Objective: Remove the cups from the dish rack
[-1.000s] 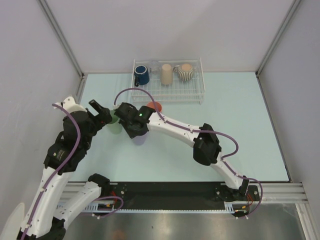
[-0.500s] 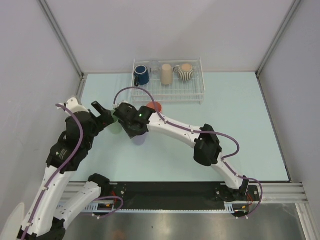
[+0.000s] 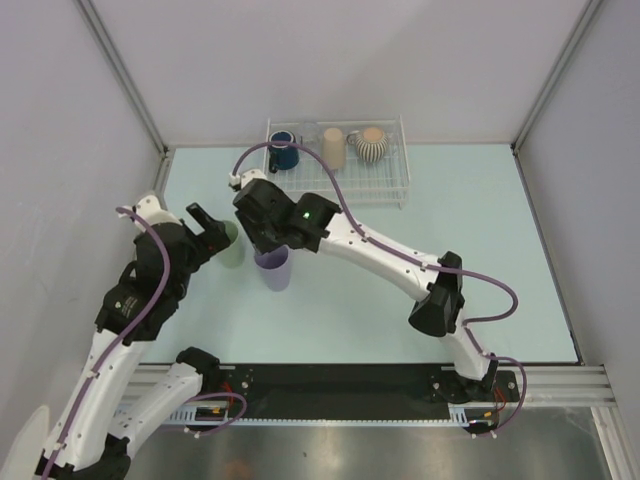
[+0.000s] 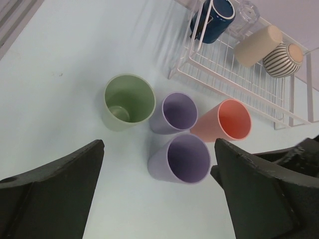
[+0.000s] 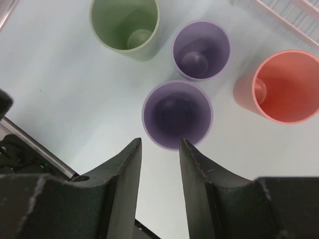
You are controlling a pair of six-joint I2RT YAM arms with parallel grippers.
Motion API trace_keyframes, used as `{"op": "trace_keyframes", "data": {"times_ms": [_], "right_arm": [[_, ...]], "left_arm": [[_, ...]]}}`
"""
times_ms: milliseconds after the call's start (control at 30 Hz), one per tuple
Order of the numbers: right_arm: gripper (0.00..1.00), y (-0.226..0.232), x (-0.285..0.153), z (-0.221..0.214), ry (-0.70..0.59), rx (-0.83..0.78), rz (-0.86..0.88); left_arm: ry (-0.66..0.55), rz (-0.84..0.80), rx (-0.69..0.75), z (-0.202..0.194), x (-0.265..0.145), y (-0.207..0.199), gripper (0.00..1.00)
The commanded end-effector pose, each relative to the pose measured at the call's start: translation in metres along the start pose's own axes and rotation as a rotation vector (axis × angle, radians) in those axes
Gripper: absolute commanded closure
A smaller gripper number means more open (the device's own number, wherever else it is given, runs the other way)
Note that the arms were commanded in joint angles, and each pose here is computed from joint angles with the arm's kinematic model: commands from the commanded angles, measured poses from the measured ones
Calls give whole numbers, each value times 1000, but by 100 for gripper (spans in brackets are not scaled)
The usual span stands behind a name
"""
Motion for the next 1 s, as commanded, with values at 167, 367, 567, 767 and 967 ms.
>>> {"op": "trace_keyframes", "data": {"times_ms": [167, 367, 567, 767, 967], "right_arm": [[55, -74, -111, 43, -215, 126, -135], [38, -136, -180, 32, -327, 237, -248], [23, -165, -199, -6, -323, 268, -328], [22, -174, -202, -36, -312, 282, -360], [23, -180, -203, -60, -339, 320, -358]], "left_arm": [[27, -73, 7, 0, 17, -32, 1], [67, -84, 67, 2, 48, -69, 1], [87, -99, 151, 5, 82, -113, 2], [112, -119, 261, 2, 128, -161, 2], [110, -76, 381, -8, 183, -200, 2]]}}
Point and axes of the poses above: each gripper's point midway between its finger pads, its own x axis out along the fingers, its own y axis along the line the jaws close on, z = x × y, the point moved 4 cm from there along -x, back along the fingers, and after that the axes turned 15 degrees about -x, right-handed, at the moved point
